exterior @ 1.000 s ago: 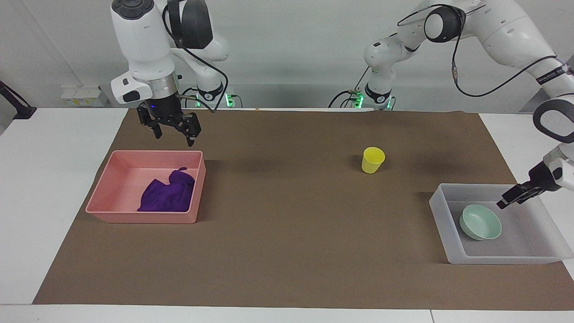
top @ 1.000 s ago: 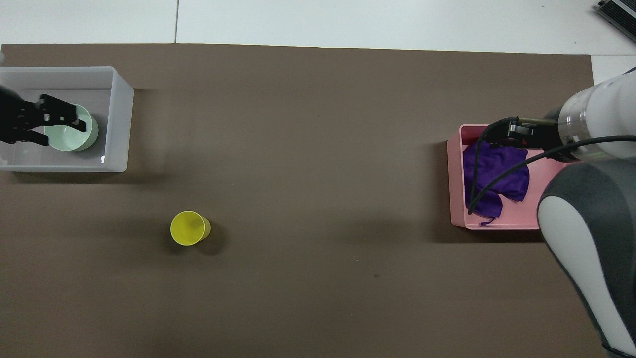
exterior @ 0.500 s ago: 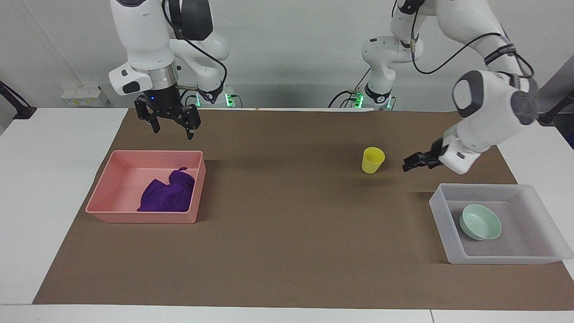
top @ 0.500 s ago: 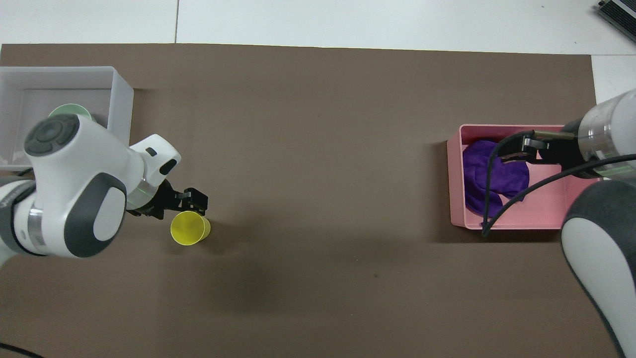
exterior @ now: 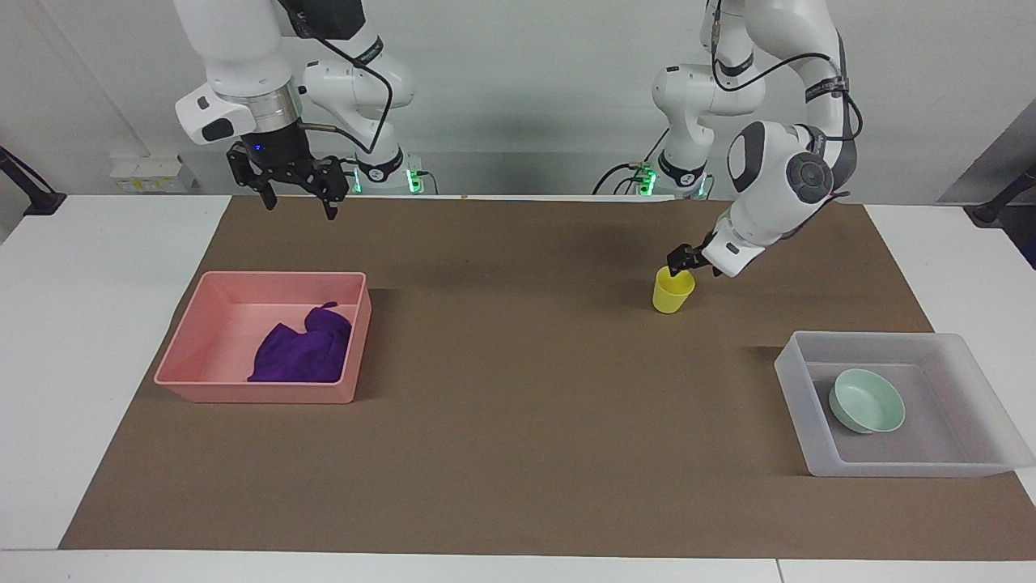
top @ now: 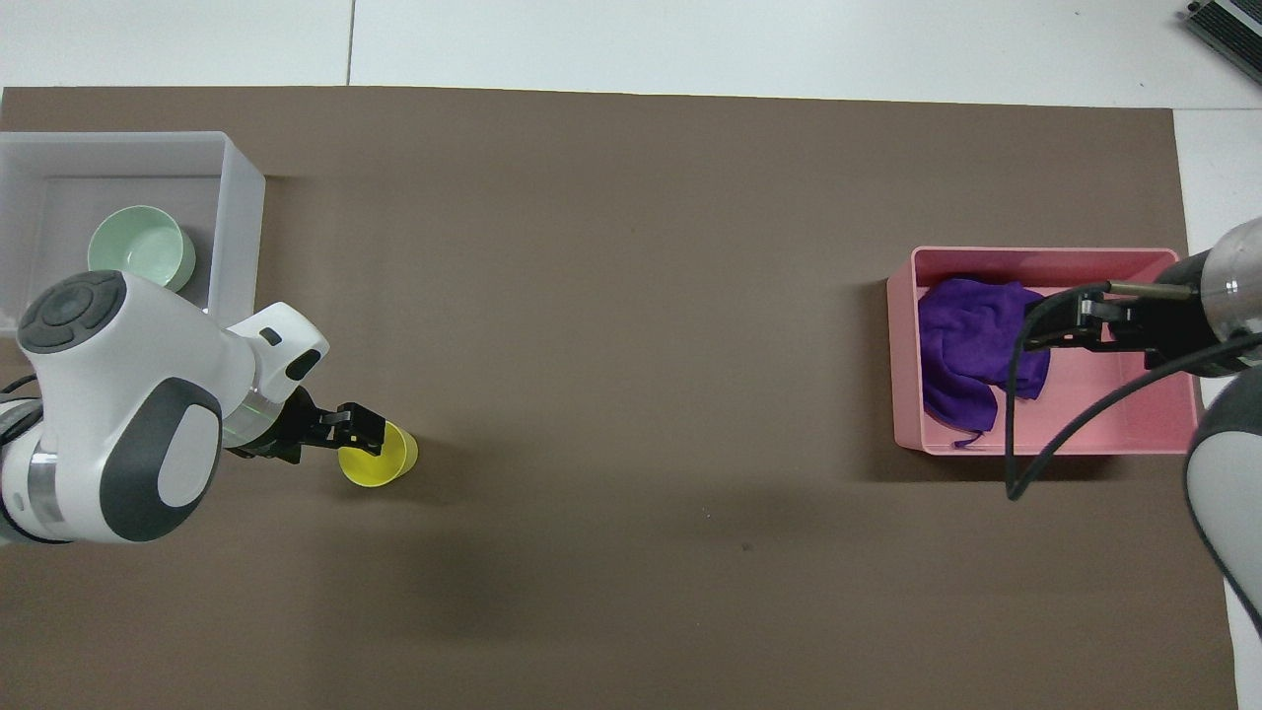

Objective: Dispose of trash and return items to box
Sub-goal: 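Reach the left gripper to the yellow cup and grasp it, then carry the yellow cup into the clear box with the left gripper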

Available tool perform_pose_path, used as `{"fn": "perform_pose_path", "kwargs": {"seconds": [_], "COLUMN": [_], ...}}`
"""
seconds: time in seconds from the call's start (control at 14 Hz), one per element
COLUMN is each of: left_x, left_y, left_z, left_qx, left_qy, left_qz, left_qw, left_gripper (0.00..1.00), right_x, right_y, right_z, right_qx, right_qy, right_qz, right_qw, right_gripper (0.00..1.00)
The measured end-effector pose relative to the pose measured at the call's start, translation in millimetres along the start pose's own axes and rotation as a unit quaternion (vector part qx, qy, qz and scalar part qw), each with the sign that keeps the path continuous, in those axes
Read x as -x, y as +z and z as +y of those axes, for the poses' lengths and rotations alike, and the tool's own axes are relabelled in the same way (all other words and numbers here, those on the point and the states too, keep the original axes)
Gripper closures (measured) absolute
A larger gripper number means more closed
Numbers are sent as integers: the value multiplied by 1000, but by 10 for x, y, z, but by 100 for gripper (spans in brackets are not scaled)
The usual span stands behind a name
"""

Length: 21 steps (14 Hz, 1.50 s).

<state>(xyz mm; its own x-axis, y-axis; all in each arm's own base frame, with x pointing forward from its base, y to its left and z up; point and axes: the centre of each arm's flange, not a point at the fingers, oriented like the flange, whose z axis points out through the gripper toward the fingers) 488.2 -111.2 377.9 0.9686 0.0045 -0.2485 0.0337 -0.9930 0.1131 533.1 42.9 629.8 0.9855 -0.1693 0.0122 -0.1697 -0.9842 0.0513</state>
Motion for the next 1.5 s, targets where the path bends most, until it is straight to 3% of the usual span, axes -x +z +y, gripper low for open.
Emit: {"fn": "perform_pose_path", "kwargs": {"seconds": [0.07, 0.43, 0.64, 1.0, 1.14, 1.29, 1.5], "left_x": [-31, -178, -245, -316, -359, -433, -539], "left_y": [73, 551, 378, 169, -289, -974, -1798], "left_z": [-11, -64, -86, -100, -69, -225, -1045], "left_qx": [0, -6, -2, 0, 3, -1, 5], "left_qy": [-1, -9, -12, -18, -27, -46, -110], "left_qz": [0, -41, -35, -53, -57, -27, 51], "left_qw": [1000, 999, 999, 998, 998, 999, 993], "left_gripper": [0, 62, 95, 96, 96, 96, 96], "right_x": [0, 4, 12, 12, 11, 11, 11], "right_y": [0, 41, 46, 46, 48, 48, 49], "right_z": [4, 43, 58, 96, 102, 104, 104], "right_qx": [-1, -1, 0, -1, -1, -1, -1], "right_qy": [-2, 1, 2, 5, 6, 6, 6], "right_qz": [0, -6, -7, -7, -8, -8, -8], "right_qw": [1000, 1000, 1000, 1000, 1000, 1000, 1000], "right_gripper": [0, 0, 0, 0, 0, 0, 0]}}
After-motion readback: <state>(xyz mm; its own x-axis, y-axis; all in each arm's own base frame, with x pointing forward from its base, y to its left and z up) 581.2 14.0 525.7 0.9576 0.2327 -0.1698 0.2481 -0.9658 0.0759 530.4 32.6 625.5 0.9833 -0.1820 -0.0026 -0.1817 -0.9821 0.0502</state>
